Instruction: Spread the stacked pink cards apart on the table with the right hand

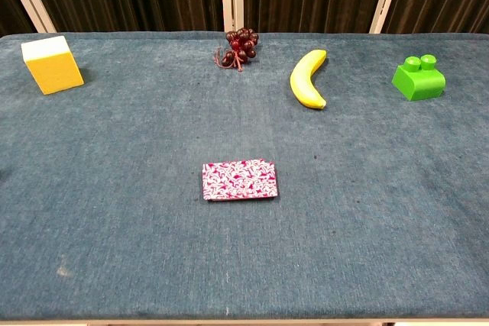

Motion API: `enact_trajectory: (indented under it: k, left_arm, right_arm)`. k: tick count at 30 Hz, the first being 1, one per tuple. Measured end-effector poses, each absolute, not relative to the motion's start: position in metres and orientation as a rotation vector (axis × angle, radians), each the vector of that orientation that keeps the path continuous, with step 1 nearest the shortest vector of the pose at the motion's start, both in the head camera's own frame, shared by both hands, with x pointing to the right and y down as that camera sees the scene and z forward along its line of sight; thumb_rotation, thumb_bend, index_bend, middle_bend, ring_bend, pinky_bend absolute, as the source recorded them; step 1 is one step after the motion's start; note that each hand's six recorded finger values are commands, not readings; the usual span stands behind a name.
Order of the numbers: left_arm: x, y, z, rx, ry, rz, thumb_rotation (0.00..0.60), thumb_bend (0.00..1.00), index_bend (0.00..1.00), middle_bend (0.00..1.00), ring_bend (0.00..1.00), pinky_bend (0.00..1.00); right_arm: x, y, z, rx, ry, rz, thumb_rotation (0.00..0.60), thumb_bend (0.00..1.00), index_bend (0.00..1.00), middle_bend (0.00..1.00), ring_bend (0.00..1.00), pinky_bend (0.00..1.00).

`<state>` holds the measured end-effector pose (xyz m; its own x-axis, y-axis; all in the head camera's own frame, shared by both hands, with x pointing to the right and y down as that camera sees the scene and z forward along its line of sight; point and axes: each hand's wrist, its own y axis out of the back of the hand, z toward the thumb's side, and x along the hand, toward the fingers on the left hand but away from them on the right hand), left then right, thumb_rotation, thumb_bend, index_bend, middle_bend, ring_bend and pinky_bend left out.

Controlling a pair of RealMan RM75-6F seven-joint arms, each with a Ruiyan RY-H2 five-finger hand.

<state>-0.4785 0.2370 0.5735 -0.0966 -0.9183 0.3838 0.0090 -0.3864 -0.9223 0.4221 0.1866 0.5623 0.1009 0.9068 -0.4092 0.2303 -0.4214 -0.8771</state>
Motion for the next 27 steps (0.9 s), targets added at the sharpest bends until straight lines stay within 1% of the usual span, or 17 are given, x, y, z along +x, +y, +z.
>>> enact_trajectory:
  k: [8, 13, 21, 24, 27]
  left_arm:
    - [-0.476, 0.238, 0.576, -1.438, 1.033, -1.585, 0.600, 0.05, 0.09, 0.06, 0.00, 0.01]
    - [-0.473, 0.237, 0.577, -1.448, 1.034, -1.570, 0.600, 0.05, 0.09, 0.06, 0.00, 0.01]
    - [-0.470, 0.236, 0.576, -1.455, 1.024, -1.551, 0.600, 0.05, 0.09, 0.06, 0.00, 0.01]
    - [-0.472, 0.236, 0.576, -1.454, 1.026, -1.554, 0.600, 0.05, 0.09, 0.06, 0.00, 0.01]
    - [-0.473, 0.237, 0.576, -1.454, 1.027, -1.555, 0.600, 0.05, 0.09, 0.06, 0.00, 0.01]
  right_arm:
    - [0.408, 0.185, 0.569, -1.807, -1.095, 1.349, 0.600, 0.35, 0.00, 0.04, 0.00, 0.00]
    - [0.367, 0.184, 0.575, -1.937, -1.071, 1.261, 0.600, 0.35, 0.02, 0.04, 0.00, 0.07]
    - [0.275, 0.180, 0.602, -2.101, -0.922, 1.165, 0.600, 0.34, 0.21, 0.06, 0.00, 0.07]
    - [0.247, 0.177, 0.616, -2.099, -0.870, 1.172, 0.600, 0.34, 0.26, 0.06, 0.00, 0.07]
    - [0.218, 0.176, 0.634, -2.099, -0.814, 1.201, 0.600, 0.34, 0.29, 0.06, 0.00, 0.07]
